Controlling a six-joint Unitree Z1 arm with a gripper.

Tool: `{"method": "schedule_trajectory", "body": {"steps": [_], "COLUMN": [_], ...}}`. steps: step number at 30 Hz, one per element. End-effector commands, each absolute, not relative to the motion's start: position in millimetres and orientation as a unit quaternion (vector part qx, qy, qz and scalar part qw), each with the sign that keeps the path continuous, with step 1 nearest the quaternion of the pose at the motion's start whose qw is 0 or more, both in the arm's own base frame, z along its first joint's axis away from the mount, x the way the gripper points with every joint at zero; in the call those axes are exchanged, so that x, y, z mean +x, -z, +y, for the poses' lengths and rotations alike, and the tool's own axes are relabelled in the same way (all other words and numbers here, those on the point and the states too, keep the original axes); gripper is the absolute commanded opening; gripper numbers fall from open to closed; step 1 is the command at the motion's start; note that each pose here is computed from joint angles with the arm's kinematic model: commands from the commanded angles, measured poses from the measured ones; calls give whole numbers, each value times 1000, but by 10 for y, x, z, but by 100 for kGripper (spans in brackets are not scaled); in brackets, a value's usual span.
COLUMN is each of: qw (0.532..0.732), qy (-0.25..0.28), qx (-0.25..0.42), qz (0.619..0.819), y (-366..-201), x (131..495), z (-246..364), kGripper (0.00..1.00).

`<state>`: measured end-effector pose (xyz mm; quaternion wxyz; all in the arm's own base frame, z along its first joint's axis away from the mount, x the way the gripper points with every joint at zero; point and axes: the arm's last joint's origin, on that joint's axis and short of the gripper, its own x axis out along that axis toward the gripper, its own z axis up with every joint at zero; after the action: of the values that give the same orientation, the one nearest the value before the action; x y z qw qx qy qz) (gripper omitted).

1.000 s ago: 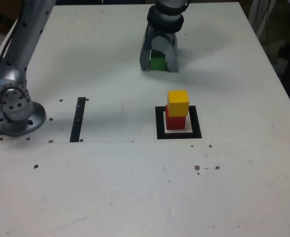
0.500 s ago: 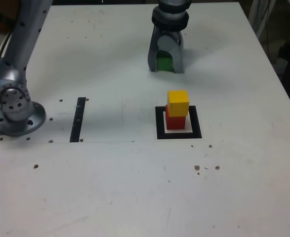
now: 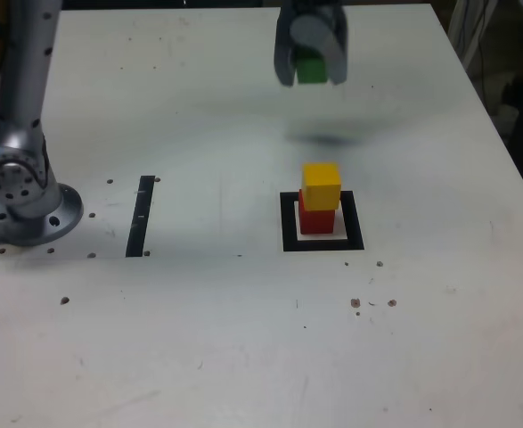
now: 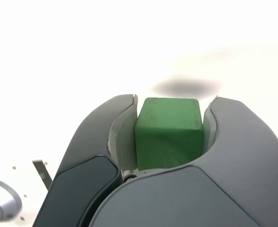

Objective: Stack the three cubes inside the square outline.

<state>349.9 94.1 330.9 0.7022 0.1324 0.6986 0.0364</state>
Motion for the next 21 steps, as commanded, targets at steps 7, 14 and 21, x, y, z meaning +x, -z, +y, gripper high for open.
{"method": "schedule_trajectory", "body": {"steps": [7,14,21], "qw": [685,675,676], "qy": [3,-4,-29], "qx": [113,85,62], "qz": [720,733,733], "y": [-3649,-3500,-3431], "x": [3356,3411,3460], "z": [105,-239,-441], "kGripper": [15,15,15]}}
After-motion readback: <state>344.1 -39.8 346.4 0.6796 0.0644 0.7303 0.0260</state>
